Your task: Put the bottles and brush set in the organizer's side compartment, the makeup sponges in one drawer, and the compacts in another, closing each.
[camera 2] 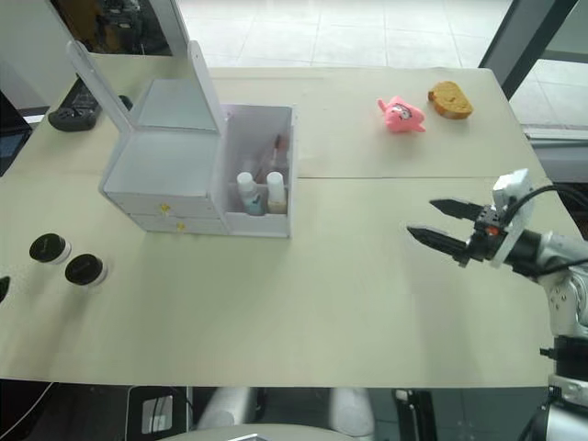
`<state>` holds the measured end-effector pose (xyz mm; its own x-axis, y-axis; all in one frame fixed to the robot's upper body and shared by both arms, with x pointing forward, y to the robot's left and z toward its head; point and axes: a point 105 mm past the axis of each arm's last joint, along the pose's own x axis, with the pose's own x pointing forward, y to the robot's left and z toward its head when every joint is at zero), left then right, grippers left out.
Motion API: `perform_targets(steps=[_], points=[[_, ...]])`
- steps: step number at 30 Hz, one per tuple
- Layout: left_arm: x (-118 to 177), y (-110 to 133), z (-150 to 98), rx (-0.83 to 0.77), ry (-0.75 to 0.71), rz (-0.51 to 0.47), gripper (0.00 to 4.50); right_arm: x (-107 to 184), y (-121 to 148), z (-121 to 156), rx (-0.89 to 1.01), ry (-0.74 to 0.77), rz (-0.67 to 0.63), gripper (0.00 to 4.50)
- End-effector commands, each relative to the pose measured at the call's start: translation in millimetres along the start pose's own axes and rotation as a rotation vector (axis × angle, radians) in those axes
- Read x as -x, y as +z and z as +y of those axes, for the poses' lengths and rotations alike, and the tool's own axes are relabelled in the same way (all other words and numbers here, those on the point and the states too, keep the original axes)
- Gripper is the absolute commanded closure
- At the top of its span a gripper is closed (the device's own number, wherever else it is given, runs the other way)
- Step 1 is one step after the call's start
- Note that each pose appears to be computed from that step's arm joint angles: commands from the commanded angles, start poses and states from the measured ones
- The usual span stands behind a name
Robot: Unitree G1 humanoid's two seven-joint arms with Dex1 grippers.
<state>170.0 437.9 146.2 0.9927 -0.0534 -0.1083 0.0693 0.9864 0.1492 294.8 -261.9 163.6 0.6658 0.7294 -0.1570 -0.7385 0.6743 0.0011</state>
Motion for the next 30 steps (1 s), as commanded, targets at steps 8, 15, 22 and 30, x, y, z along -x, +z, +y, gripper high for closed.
perform_targets(steps=[8, 15, 22, 30], points=[[-25, 27, -57, -0.026, -0.155, -0.081, 0.01, -27, 65, 47, 0.148, 0.212, -0.071, 0.0], [-61, 43, -132, -0.034, -0.247, -0.112, 0.01, -64, 108, 101, 0.284, 0.43, -0.074, 0.0], [-91, 40, -197, 0.085, -0.172, -0.135, 0.01, -97, 124, 139, 0.279, 0.488, -0.119, 0.0], [-121, 22, -220, 0.133, -0.035, -0.121, 0.01, -113, 118, 157, 0.274, 0.463, -0.151, 0.0]])
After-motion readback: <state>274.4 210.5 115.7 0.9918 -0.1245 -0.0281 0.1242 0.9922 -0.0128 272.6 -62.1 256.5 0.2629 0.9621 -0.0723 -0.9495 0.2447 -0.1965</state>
